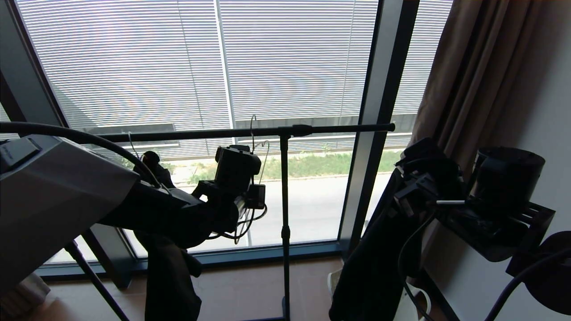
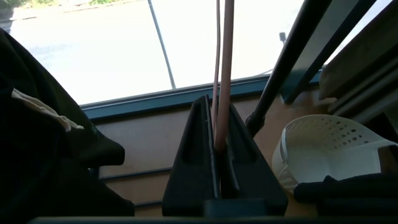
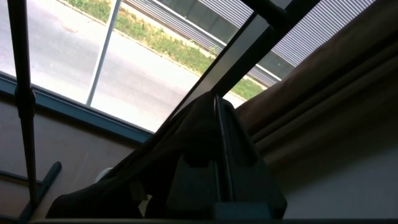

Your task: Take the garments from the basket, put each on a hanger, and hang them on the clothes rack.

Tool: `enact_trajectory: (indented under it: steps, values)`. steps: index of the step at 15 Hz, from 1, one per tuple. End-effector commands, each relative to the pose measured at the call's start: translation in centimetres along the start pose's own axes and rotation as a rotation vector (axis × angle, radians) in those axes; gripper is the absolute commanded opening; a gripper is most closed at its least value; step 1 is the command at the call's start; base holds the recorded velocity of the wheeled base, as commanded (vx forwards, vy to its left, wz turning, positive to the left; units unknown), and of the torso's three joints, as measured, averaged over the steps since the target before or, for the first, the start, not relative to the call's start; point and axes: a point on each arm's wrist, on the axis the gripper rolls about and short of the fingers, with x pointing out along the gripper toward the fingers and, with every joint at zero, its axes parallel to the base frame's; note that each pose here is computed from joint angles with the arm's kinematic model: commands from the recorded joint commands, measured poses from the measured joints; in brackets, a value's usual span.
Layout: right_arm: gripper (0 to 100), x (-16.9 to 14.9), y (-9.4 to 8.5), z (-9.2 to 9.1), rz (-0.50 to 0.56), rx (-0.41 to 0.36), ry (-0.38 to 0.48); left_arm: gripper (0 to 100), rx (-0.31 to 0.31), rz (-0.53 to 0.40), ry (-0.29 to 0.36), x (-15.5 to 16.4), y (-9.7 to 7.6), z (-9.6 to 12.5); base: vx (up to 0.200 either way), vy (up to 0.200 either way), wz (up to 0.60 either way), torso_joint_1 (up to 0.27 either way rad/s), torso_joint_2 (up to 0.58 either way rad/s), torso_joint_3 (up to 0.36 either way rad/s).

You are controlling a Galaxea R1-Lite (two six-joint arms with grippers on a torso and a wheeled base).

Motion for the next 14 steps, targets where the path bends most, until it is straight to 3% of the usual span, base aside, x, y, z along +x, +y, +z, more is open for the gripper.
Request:
enact_trajectory:
  steps: [1,7,11,14]
  values:
    - [0,0.1,0.1,-0.1,0.003,-0.003,0.005,0,-0.011,-0.004,-0.022,-2.2,1.0,0.7,0.0,0.0,0.0,0.0,0.0,0.0]
    - [0,0.1,0.1,-0.1,0.001,-0.003,0.005,0,-0.002,-0.02,-0.028,-6.0,2.5,0.1,0.0,0.0,0.0,0.0,0.0,0.0]
    - [0,-0.1,0.2,0.0,0.005,-0.003,0.0,0,0.039,-0.026,0.002,-9.1,4.2,-1.7,0.0,0.0,0.0,0.0,0.0,0.0]
    - [0,-0.4,0.3,0.0,0.012,-0.003,-0.001,0,0.089,-0.044,-0.019,-11.5,5.4,-2.8,0.0,0.0,0.0,0.0,0.0,0.0]
